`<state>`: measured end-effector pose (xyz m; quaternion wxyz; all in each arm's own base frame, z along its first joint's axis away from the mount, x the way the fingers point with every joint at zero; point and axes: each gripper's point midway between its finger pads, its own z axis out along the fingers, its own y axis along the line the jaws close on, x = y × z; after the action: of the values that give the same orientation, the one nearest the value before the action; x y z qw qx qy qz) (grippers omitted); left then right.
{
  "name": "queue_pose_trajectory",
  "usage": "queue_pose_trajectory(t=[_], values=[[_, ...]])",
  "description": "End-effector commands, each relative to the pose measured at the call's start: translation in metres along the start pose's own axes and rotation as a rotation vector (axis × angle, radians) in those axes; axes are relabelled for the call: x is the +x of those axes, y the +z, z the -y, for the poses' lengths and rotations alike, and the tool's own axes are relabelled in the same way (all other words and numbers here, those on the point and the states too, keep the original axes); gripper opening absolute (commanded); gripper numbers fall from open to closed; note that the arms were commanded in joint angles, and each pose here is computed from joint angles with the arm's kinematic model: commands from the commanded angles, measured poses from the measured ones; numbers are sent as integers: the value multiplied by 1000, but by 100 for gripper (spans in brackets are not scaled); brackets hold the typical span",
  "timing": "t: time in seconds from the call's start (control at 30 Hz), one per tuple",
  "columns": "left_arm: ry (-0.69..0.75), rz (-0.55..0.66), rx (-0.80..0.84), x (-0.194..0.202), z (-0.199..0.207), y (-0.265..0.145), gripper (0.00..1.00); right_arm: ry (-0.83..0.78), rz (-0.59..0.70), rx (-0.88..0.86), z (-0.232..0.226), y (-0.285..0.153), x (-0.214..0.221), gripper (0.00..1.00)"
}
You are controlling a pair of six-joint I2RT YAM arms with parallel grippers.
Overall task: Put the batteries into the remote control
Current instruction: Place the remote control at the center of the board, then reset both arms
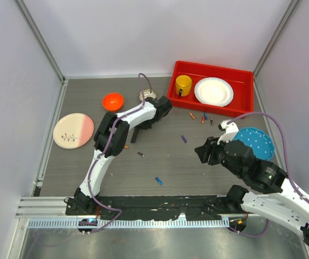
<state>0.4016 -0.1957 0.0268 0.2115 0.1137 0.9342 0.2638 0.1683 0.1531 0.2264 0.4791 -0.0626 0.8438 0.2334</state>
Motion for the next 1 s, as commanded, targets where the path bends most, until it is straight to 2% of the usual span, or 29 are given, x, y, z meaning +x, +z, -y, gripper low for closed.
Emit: queue_pose_trajectory(t=[0.0,0.2,0.27,0.3,0.33,0.4,0.43,0.53,0.57,0.6,0.63,0.67,0.73,0.77,0.8,0.83,0.9,0.97], values=[[0,6,46,3,10,-6,28,16,59,0,-1,-9,-20,49],[0,33,87,3,21,-23,42,21,62,17,2,-11,-21,50],[3,70,88,-7,21,-39,63,23,66,17,2,-13,-22,50],[10,90,95,-10,25,-49,65,23,63,20,3,-12,-21,50],[8,107,101,-15,23,-60,78,25,64,20,2,-13,-22,50],[-12,162,120,-29,22,-85,80,28,63,20,2,-12,-23,50],[-16,176,128,-31,19,-96,98,34,61,17,1,-12,-23,50],[-106,256,227,-42,10,-137,100,39,54,11,-1,-10,-21,50],[-157,279,287,-33,-3,-153,100,40,54,11,-1,-9,-21,50],[-223,343,407,-43,7,-169,100,42,53,10,-2,-7,-19,50],[-264,383,475,-41,3,-182,100,44,55,7,-2,-5,-18,50],[-295,403,519,-16,-10,-185,100,46,56,8,-2,-4,-17,50],[-449,485,634,-14,-20,-201,100,51,61,6,-1,-1,-14,50],[-473,438,619,13,-22,-176,100,54,67,6,0,0,-13,50],[-598,492,681,12,-44,-196,100,57,75,6,1,2,-11,50],[-615,457,662,32,-45,-179,100,60,80,7,1,4,-11,50],[-705,474,658,45,-68,-184,100,63,94,9,3,9,-8,50],[-707,465,643,59,-75,-180,100,62,94,9,2,14,-6,50]])
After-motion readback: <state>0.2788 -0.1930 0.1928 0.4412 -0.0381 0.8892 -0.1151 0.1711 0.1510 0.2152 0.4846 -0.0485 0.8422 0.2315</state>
